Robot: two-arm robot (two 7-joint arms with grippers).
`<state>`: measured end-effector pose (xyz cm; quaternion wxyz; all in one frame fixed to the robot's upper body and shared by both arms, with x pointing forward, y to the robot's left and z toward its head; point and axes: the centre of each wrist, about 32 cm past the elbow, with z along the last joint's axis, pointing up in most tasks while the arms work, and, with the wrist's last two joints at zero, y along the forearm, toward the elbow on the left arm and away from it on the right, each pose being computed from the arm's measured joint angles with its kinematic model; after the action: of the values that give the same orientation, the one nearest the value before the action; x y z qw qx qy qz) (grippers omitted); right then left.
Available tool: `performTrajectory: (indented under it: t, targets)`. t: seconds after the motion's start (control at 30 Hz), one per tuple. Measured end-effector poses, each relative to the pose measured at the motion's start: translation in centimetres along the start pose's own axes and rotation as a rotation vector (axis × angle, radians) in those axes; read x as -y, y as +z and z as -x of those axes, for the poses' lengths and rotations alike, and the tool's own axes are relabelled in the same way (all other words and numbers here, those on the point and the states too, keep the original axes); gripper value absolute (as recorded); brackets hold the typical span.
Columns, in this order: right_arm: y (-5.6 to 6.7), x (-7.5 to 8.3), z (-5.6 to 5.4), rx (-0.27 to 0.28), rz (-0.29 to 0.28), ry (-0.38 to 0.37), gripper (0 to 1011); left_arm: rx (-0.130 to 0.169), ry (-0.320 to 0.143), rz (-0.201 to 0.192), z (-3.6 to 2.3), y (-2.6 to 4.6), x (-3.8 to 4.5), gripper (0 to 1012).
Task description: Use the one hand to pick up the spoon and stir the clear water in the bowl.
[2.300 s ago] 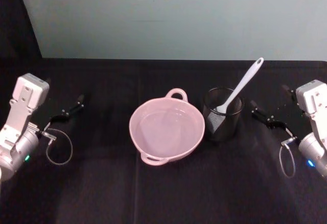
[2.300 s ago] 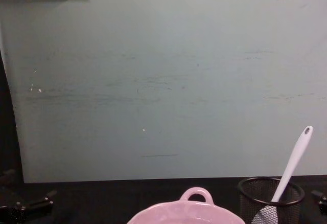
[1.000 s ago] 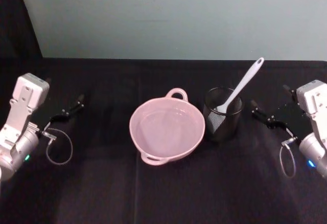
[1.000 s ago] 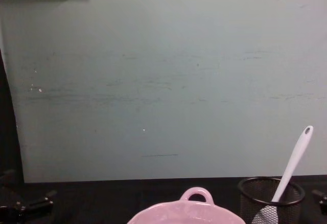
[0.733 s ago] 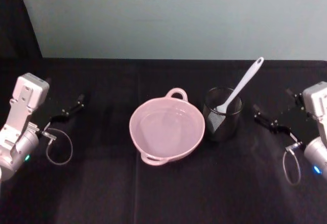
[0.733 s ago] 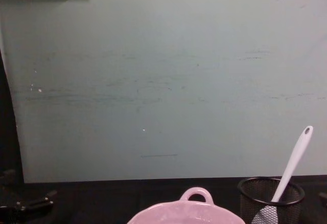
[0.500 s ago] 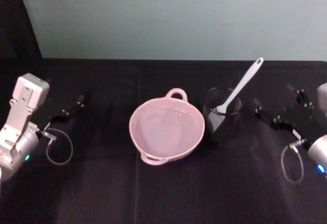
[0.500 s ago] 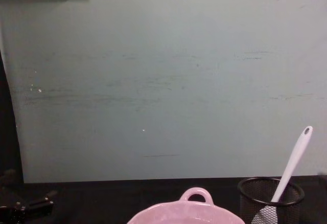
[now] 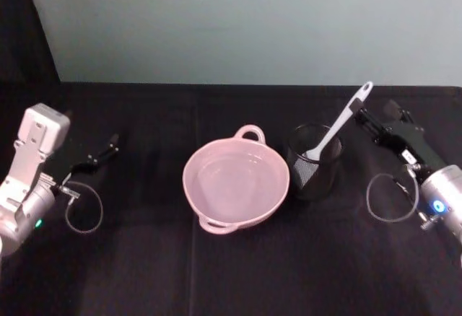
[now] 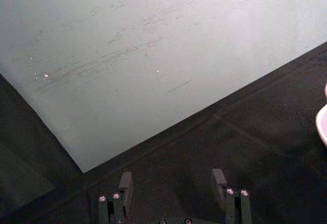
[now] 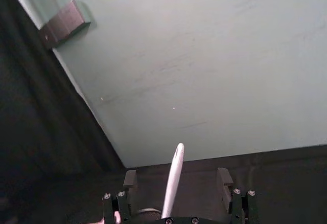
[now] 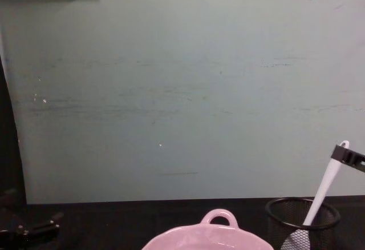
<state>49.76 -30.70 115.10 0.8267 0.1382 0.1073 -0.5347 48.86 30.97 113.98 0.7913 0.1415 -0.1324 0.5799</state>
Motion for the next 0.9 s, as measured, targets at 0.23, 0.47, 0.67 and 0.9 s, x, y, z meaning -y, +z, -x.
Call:
performTrajectory:
  t: [0.23, 0.47, 0.67, 0.9]
  targets:
    - [-0.3, -2.0, 0.0, -0.125, 0.007, 0.006, 1002, 0.000, 0.000, 0.000, 0.00, 0.00, 0.00, 1011]
    - [-0.5, -3.6, -0.1, -0.197, 0.030, -0.010, 1002, 0.000, 0.000, 0.000, 0.00, 0.00, 0.00, 1011]
    - [-0.7, -4.4, 0.0, -0.233, 0.037, -0.011, 1000, 0.000, 0.000, 0.000, 0.00, 0.00, 0.00, 1011]
    - [-1.0, -4.7, 0.2, -0.240, 0.050, -0.021, 839, 0.000, 0.000, 0.000, 0.00, 0.00, 0.00, 1011]
